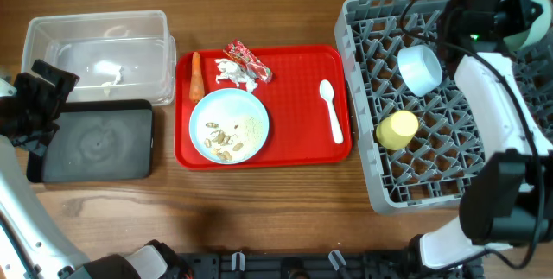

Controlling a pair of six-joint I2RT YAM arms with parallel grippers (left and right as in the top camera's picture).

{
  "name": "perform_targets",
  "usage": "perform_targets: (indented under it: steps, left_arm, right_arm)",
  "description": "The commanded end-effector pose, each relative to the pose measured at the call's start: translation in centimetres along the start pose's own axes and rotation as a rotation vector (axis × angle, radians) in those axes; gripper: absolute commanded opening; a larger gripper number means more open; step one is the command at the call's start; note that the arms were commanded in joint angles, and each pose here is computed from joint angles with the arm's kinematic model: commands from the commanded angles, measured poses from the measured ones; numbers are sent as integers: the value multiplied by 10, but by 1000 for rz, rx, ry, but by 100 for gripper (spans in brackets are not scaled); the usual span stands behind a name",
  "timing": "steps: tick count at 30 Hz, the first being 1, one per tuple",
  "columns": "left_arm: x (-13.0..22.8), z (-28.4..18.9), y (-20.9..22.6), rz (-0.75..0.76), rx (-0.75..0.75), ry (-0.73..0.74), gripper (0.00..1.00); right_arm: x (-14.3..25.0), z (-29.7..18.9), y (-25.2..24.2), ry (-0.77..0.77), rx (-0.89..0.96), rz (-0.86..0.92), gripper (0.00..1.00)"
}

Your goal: Sort waste into correct bins and load items into the dishwasher rack

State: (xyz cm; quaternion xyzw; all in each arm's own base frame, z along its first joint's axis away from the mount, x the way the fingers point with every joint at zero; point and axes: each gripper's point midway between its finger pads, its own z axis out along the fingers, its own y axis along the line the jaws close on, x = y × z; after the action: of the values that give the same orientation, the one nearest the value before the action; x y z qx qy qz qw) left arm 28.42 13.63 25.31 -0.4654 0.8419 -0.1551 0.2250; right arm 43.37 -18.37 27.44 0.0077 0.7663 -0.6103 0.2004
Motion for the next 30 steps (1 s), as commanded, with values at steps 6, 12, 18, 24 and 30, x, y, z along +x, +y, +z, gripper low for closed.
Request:
perform_targets:
  steps: [6, 12, 18, 24, 30]
  left_arm:
    - [-2, -2, 2, -3, -6, -12, 100]
    - [-2, -2, 2, -4, -6, -13, 100]
    - [-2, -2, 2, -4, -6, -13, 100]
    - [-2, -2, 2, -4, -6, -12, 100]
    - [-2, -2, 2, -4, -6, -12, 100]
  right_arm:
    - [20, 13, 39, 80, 15, -130, 4]
    - [22, 19, 63, 95, 1, -179, 4]
    - [26, 25, 82, 114, -3, -230, 4]
    - [21, 28, 77, 108, 16, -212, 5]
    - [6, 10, 90, 44, -18, -231, 8]
